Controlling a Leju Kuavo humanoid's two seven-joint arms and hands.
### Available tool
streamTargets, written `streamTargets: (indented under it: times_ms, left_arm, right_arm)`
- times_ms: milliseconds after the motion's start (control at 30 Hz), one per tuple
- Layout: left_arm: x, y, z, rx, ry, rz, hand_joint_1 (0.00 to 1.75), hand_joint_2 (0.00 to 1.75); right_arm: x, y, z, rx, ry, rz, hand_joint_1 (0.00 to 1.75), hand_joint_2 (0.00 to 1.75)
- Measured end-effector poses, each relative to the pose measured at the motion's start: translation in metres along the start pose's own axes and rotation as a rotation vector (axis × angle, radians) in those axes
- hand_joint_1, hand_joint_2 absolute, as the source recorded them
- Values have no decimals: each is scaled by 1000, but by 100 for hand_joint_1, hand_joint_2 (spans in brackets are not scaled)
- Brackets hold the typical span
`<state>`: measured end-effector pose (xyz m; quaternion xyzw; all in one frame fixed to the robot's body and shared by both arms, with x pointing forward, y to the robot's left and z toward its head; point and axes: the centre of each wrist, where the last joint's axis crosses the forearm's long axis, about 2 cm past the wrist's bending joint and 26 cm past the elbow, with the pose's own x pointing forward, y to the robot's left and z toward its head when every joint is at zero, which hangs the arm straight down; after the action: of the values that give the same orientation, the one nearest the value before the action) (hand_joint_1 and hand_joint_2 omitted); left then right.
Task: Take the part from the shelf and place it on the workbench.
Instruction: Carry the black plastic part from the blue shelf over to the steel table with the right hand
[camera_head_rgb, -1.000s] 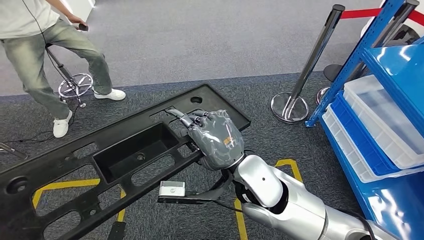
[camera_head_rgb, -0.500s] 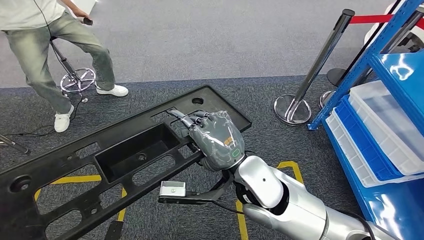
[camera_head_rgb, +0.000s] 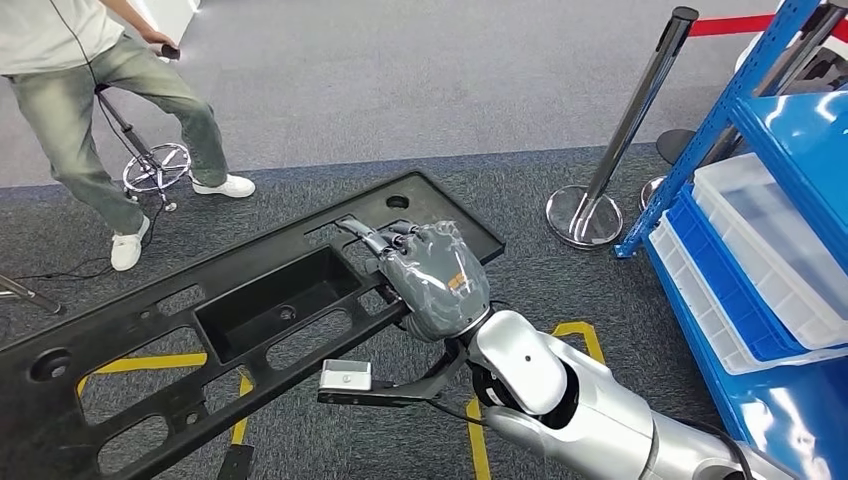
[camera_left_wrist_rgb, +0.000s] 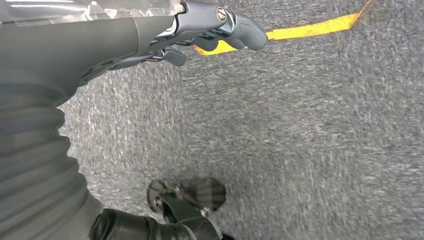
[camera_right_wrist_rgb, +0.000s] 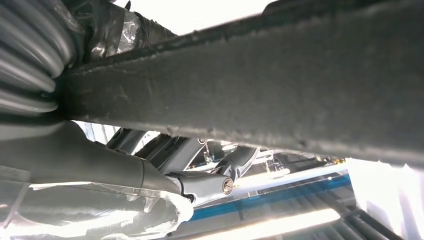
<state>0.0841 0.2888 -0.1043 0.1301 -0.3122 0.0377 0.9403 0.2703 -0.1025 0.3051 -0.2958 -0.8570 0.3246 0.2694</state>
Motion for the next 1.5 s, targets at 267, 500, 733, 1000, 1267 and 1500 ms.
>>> streamTargets:
  times_ms: [267,500,733,1000,1267,1500]
  left_arm:
    - [0,3,-1,0,-4,-2,0,175]
    - [1,3,-1,-7,-8,-12,0,175]
    - [1,3,-2,-9,-10,-22,0,175]
    - [0,2,0,-14,-8,-29,0,175]
    - [1,5,-2,-10,-11,-34,0,175]
    - [0,5,-2,-16,-11,-32,0,175]
  right_arm:
    - [0,0,1,0,1,1,175,175]
    - [-2,1,3,5,5,5,175,175]
    - [-3,1,4,6,7,6,175,175]
    - [-2,0,4,3,5,5,175,175]
    - [-2,0,4,3,5,4,175,175]
    - [-2,-1,5,3,6,3,175,175]
